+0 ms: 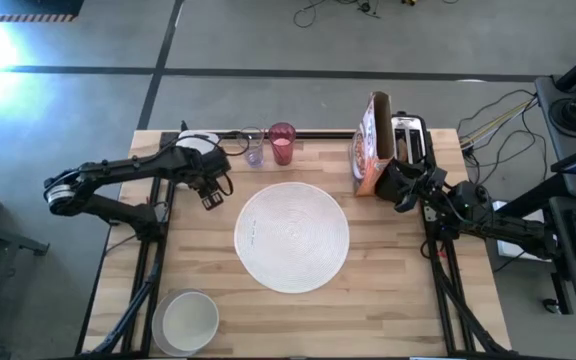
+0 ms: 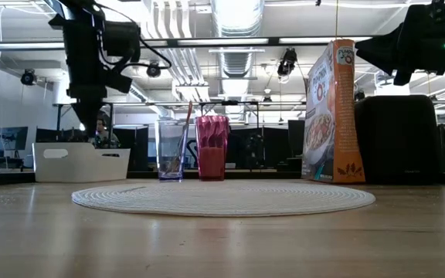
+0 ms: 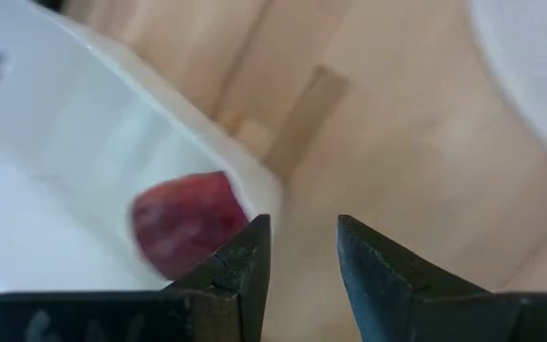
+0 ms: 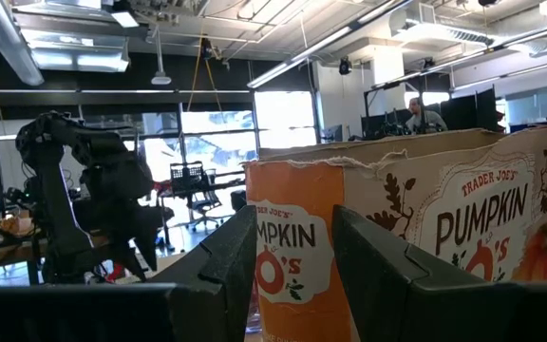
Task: Arrange a breakfast setting
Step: Move the white bin to the bottom right of the table
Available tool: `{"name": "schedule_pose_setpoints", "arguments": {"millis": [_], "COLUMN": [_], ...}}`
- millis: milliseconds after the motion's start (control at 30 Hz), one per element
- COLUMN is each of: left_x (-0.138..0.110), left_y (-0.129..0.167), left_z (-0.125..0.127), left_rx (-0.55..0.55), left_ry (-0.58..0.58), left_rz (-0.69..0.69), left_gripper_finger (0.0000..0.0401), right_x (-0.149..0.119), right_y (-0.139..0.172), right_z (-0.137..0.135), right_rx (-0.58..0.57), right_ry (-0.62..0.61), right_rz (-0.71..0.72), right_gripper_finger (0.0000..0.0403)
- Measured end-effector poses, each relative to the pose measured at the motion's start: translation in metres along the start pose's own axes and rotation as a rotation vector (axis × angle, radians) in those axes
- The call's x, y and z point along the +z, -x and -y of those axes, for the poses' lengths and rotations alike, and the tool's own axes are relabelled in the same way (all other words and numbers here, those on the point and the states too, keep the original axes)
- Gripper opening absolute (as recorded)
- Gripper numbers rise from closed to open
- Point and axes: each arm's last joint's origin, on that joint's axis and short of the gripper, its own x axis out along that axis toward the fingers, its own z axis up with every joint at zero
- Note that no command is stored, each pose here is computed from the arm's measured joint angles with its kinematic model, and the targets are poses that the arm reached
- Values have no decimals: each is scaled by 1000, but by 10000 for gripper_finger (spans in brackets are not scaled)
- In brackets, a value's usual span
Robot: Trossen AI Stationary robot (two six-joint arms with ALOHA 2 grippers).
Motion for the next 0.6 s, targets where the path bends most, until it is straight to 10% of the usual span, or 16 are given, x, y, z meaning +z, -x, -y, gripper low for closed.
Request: {"name": "schedule_pose_setpoints", "arguments": {"millis": [600], "left_x": [-6], "left_y": [-25], "left_z": [-9], "left_rx": [56], "left_ry": [21], "left_rz": [-148], "left_gripper_finger": [107], "right_x": [0], "right_y": [0], "right_z": [0], "right_rx": [0], "right_ry": [0], "right_rz": [0], "right_gripper_finger": [128]}}
